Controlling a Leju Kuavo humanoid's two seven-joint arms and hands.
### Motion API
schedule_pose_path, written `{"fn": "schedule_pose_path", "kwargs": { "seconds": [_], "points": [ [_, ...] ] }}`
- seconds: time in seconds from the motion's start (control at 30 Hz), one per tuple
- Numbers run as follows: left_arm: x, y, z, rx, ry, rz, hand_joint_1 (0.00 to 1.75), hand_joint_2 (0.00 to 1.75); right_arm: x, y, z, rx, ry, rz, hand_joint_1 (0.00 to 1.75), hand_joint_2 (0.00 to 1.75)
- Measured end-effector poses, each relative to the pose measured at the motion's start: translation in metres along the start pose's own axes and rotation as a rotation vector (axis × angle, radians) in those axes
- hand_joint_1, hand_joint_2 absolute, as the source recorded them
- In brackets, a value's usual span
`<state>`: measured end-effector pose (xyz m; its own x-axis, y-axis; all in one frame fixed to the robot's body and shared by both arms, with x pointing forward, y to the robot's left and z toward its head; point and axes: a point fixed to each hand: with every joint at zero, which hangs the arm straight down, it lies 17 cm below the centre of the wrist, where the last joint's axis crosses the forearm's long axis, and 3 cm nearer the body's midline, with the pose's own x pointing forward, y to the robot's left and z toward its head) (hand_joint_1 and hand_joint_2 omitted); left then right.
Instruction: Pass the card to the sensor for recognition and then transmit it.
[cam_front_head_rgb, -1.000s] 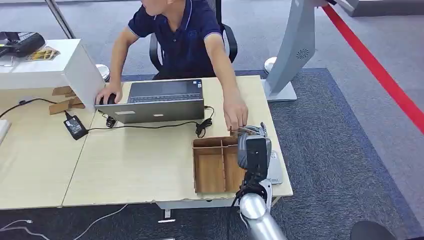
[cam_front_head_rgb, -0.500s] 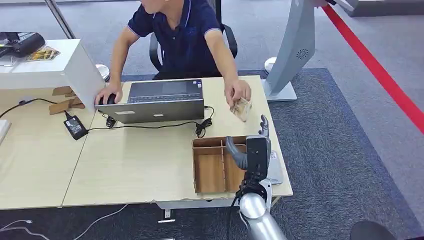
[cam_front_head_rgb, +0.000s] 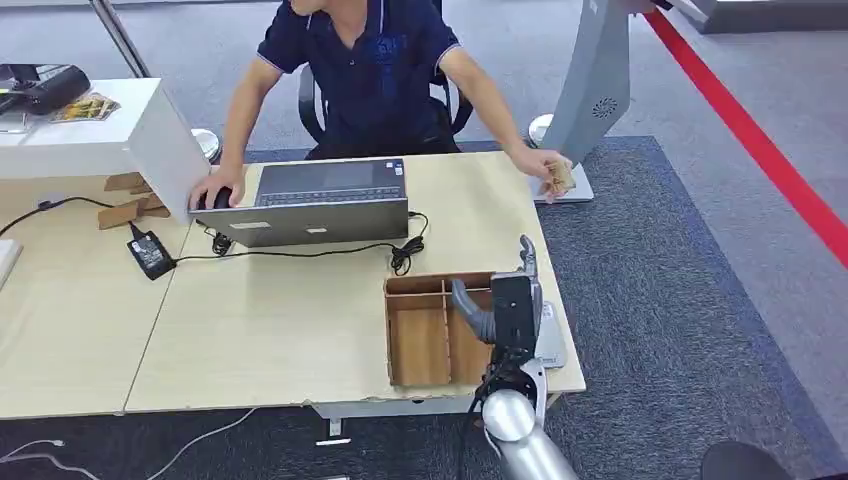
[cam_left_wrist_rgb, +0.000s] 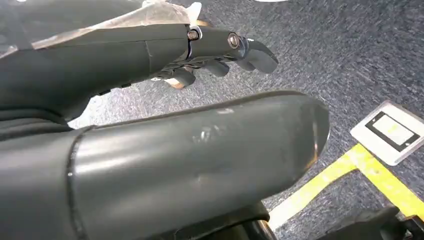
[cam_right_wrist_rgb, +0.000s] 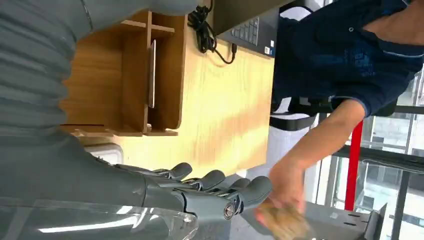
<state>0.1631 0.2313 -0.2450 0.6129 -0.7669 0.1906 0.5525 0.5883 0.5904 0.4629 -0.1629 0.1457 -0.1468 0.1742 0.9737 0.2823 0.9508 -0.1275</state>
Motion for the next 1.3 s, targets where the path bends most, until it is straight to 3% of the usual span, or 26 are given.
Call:
{"fn": "schedule_pose_path", "kwargs": {
  "seconds": [0.33, 0.7, 1.3],
  "points": [
    [0.000, 0.000, 0.000, -0.001, 0.002, 0.002, 0.00, 0.00, -0.008, 0.000, 0.002, 0.020, 0.005, 0.058, 0.00, 1.75],
    [-0.001, 0.000, 0.000, 0.002, 0.005, 0.007, 0.00, 0.00, 0.004, 0.007, 0.010, 0.069, -0.177, 0.412, 0.00, 1.75],
    [-0.001, 0.001, 0.000, 0.005, 0.008, 0.011, 0.00, 0.00, -0.006, 0.000, 0.011, 0.062, -0.155, 0.465, 0.00, 1.75]
  ]
}}
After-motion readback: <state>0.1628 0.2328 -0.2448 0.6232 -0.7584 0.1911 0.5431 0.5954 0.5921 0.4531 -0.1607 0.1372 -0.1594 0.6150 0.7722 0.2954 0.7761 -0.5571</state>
